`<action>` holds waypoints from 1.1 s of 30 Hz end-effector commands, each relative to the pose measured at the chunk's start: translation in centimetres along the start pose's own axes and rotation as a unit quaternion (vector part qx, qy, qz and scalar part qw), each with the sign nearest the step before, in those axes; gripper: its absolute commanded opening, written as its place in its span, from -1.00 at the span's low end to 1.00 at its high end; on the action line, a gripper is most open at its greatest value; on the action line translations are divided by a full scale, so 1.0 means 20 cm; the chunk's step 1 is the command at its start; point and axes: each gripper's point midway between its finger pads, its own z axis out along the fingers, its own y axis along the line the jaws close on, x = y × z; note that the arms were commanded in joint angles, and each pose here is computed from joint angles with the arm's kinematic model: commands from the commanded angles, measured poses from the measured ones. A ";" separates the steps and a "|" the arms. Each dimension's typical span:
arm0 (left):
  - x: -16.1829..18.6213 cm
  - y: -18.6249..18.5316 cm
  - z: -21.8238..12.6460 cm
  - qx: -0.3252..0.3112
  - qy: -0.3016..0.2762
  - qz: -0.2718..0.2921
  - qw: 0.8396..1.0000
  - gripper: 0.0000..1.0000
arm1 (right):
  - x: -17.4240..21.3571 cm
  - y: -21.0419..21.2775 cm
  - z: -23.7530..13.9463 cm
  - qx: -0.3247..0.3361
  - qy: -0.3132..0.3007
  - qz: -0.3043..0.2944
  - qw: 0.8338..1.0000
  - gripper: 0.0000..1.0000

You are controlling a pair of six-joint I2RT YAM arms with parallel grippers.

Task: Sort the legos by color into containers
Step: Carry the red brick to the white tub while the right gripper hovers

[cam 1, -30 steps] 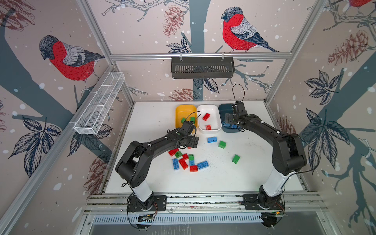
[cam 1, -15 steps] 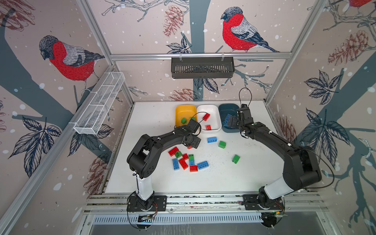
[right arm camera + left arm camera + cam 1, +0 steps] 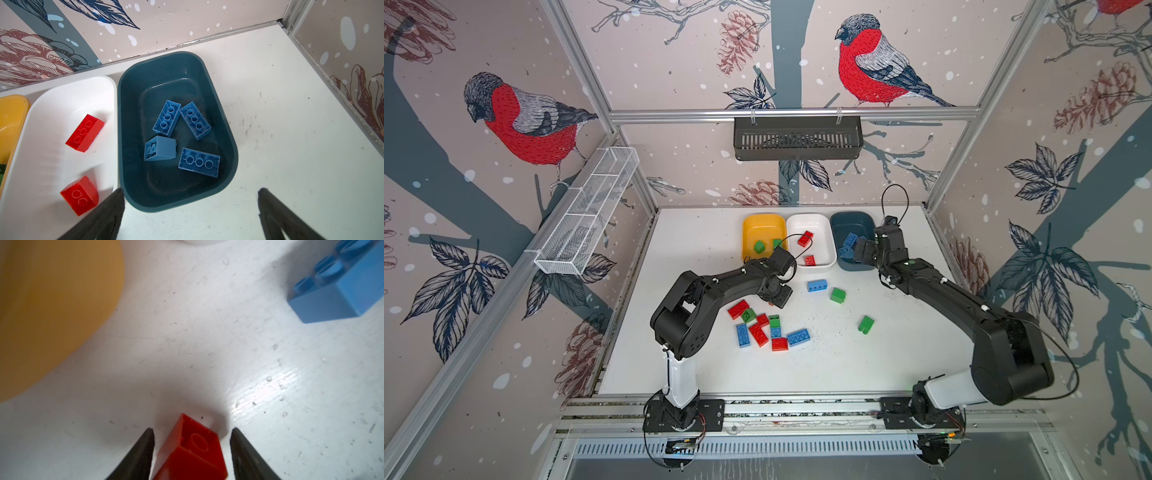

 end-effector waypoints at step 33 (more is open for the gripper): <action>-0.73 -0.20 -0.29 0.108 -0.187 -0.055 0.975 -0.46 | -0.07 0.05 -0.15 -0.062 -0.053 0.013 0.997 0.99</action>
